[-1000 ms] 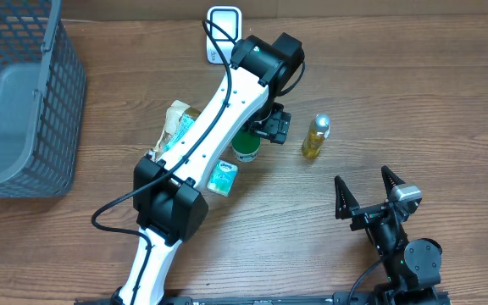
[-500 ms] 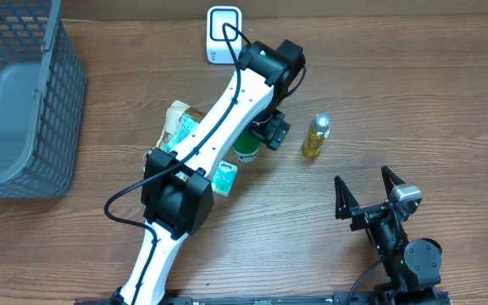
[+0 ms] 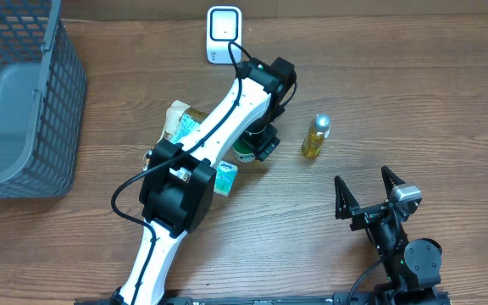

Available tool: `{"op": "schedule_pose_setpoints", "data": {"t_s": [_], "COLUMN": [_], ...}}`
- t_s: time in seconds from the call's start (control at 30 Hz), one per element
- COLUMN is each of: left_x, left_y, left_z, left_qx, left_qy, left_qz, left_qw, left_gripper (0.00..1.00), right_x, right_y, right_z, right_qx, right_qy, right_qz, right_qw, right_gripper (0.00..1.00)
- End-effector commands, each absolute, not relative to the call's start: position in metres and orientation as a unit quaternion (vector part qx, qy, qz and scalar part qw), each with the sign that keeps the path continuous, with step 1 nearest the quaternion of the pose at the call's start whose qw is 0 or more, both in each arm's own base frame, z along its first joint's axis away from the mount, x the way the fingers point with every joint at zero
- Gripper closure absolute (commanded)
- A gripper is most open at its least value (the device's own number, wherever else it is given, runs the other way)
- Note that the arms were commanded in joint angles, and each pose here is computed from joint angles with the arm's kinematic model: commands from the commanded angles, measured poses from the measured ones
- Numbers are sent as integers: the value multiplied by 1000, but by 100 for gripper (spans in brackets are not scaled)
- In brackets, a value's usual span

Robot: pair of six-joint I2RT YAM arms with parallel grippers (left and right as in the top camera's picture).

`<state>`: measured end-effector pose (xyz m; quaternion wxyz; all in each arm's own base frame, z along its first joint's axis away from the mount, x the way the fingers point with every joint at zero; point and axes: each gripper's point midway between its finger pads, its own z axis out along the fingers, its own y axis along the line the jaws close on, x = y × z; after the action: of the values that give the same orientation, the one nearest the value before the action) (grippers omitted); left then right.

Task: Scan the item barcode
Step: 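Lower the left gripper onto the green jar's cap and grasp it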

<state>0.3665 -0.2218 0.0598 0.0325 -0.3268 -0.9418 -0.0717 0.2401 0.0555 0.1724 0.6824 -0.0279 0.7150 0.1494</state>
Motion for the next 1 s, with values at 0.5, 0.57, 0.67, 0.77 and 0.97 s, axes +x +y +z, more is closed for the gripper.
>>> {"op": "schedule_pose_setpoints", "data": {"t_s": [0.5, 0.57, 0.67, 0.77, 0.97], "left_x": [367, 367, 365, 365, 367], "left_y": [-235, -234, -233, -233, -233], "left_z": [53, 53, 54, 55, 58], "left_qx": [-273, -245, -203, -159, -76], "left_qy": [-961, -968, -978, -986, -996], "left_qz": [-34, -37, -40, -41, -40], "left_qw": [28, 28, 29, 27, 18], "left_gripper": [46, 50, 50, 51, 52], "right_x": [241, 241, 241, 241, 241], "right_y": [53, 53, 53, 53, 53], "right_z": [171, 171, 171, 171, 171], "right_qx": [-25, -25, -25, -25, -25], "right_qy": [714, 714, 714, 714, 714], "right_qz": [144, 144, 144, 144, 144], "right_qw": [685, 685, 685, 685, 685], "right_gripper": [0, 0, 0, 0, 0]}}
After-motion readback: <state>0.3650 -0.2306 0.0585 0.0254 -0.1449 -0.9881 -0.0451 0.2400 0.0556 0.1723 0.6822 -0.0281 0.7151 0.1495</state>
